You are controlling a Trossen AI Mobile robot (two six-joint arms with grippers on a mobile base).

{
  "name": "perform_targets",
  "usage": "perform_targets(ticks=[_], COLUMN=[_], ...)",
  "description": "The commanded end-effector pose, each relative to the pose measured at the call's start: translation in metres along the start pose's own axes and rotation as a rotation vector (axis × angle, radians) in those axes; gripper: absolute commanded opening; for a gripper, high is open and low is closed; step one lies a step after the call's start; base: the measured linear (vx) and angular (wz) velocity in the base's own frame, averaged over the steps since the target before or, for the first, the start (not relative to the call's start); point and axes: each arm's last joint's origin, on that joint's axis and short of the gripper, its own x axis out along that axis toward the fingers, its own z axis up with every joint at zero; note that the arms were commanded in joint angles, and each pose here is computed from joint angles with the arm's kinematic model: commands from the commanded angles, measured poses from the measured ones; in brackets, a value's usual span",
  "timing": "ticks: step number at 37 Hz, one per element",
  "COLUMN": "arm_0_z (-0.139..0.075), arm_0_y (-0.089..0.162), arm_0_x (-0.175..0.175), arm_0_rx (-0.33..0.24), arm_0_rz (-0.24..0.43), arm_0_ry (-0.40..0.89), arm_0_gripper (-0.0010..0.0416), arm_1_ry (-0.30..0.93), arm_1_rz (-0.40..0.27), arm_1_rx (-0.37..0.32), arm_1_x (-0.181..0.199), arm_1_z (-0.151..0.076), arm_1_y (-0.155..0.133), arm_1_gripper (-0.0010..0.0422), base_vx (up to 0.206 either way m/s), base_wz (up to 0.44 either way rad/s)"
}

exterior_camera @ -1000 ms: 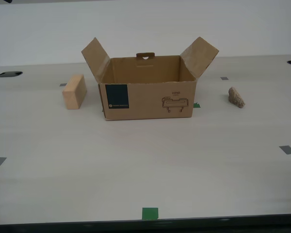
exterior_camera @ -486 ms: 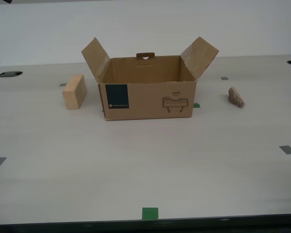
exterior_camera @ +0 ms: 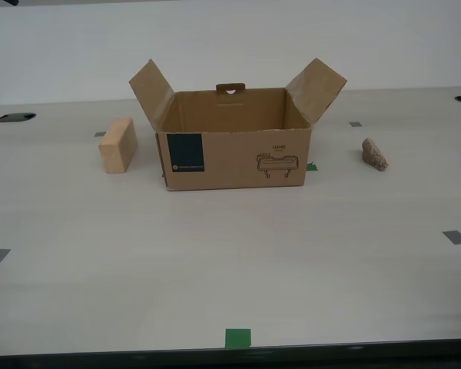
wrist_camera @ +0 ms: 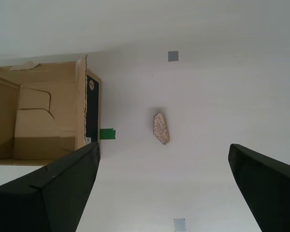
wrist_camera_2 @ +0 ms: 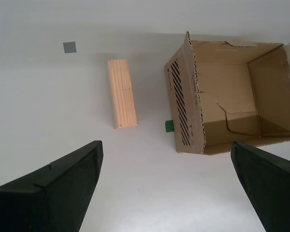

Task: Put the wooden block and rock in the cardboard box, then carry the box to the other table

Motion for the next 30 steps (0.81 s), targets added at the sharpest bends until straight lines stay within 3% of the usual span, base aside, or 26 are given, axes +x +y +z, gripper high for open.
perform_targets(ticks=[1,6,30], arm_0_z=[0.000,0.001,0.002], arm_0_y=[0.000,0.000,0.001], arm_0_x=[-0.001,-0.001,-0.001], arm_0_rx=[0.002,0.001,-0.001], arm_0_rz=[0.002,0.003,0.004], arm_0_ry=[-0.005,-0.010,-0.022], arm_0_gripper=[0.0360,0.0350,0.0301], arm_1_ry=[-0.002,-0.011,-0.010], arm_1_rz=[0.009,0.087,0.089], arm_1_rx=[-0.002,-0.013,-0.042], arm_1_x=[0.000,0.002,0.025], arm_1_z=[0.000,0.002,-0.002], arm_1_y=[0.000,0.003,0.010], arm_1_gripper=[0.0362,0.0362,0.0362], base_vx=[0.000,0.000,0.000], base_wz=[0.000,0.000,0.000])
